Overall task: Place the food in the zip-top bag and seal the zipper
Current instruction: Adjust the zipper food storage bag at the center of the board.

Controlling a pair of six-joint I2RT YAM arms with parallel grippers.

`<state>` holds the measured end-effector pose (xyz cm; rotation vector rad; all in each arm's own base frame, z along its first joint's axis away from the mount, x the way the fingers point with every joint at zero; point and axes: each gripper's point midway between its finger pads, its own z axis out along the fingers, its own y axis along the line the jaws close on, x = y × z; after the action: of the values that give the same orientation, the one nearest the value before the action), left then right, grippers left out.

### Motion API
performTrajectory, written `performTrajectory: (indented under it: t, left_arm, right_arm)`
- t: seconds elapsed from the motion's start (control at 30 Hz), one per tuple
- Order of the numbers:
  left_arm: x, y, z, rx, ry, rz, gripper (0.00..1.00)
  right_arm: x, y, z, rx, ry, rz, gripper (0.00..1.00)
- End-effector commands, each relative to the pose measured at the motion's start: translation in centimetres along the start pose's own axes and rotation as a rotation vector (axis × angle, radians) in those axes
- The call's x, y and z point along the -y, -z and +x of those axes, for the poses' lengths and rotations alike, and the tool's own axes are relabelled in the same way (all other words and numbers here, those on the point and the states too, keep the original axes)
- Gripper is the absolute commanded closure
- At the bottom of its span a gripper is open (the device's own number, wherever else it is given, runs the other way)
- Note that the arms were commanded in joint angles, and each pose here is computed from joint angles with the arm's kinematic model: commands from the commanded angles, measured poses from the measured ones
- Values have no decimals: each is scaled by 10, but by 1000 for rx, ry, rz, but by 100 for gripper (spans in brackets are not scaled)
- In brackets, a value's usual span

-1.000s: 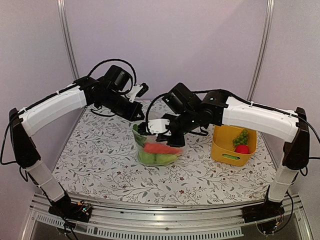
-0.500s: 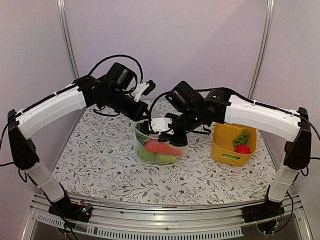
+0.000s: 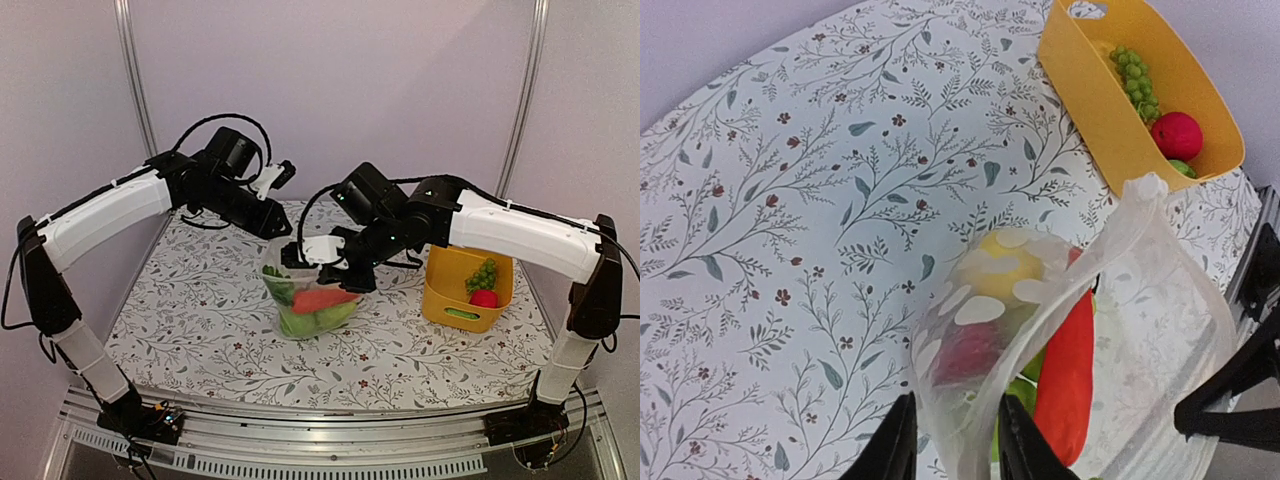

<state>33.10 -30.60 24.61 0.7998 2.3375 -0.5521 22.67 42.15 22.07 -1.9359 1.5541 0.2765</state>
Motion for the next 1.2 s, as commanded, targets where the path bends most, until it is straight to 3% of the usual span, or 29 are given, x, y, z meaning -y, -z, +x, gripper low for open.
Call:
performTrajectory:
  t: [0.0, 0.1, 0.27, 0.5, 0.7, 0.93, 1.03, 1.17]
  left_arm:
    - [-8, -21, 9, -58, 19, 14, 80]
    - [-4, -24, 11, -68, 34, 39, 84]
    - [-10, -19, 18, -91, 85, -7, 66]
    - [-10, 12, 37, -95, 143, -49, 65]
    - [-8, 2, 66, -208, 192, -47, 80]
    - [2, -15, 53, -208, 153, 20, 100]
    - [10, -17, 35, -159, 101, 66, 100]
    - [20, -22, 10, -88, 65, 129, 100]
  right_arm:
    - [-2, -6, 6, -18, -11, -20, 97]
    - [-3, -5, 4, -10, -12, -26, 97]
    - [0, -8, 3, -14, -17, -19, 97]
    - [2, -13, 5, -30, -20, -17, 96]
    - [6, -12, 2, -23, -25, -2, 95]
    - [3, -14, 0, -16, -35, -22, 94]
    - [3, -10, 0, -17, -49, -29, 87]
    - [11, 23, 4, 14, -102, -45, 68]
